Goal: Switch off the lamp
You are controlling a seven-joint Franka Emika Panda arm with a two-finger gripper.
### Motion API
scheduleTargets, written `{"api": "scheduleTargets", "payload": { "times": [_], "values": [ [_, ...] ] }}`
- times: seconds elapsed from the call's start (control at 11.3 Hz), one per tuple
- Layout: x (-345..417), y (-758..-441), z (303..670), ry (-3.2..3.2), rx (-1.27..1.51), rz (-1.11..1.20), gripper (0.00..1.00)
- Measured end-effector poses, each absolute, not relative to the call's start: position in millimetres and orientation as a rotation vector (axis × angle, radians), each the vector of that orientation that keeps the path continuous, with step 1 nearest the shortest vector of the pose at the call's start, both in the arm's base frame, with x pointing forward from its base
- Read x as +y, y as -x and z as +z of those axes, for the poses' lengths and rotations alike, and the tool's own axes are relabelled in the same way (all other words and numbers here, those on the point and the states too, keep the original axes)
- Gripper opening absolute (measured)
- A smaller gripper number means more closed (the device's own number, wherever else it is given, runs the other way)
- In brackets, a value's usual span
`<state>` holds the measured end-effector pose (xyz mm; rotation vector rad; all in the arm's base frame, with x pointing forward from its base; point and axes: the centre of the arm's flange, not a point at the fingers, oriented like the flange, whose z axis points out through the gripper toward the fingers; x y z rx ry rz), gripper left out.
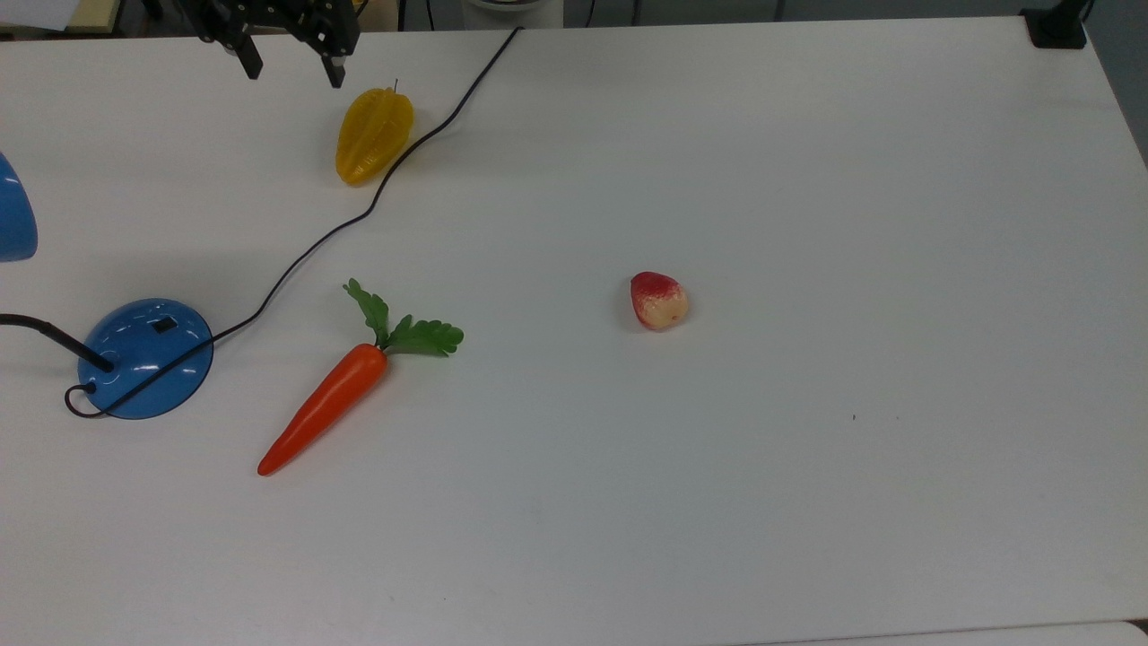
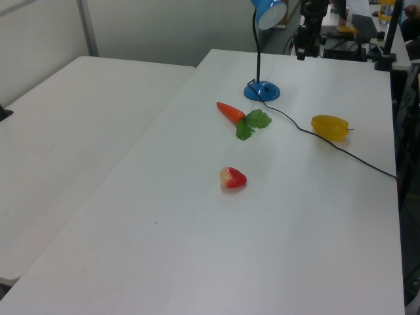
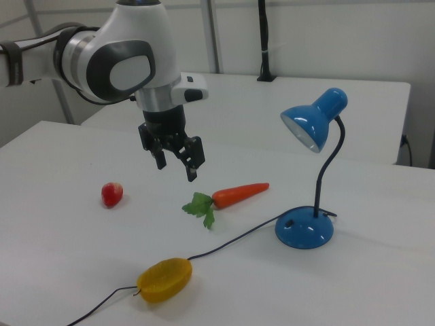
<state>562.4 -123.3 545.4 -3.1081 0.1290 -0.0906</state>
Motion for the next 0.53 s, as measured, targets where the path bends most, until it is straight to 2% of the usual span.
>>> {"api": "scheduleTargets", "payload": {
  "times": [0.09, 0.53],
  "values": [
    [-123.1, -560.9, 546.9, 3.106, 0.127, -0.069, 0.98],
    [-122.7, -560.9, 548.6, 3.097, 0.123, 0.011, 1.0]
  ]
}}
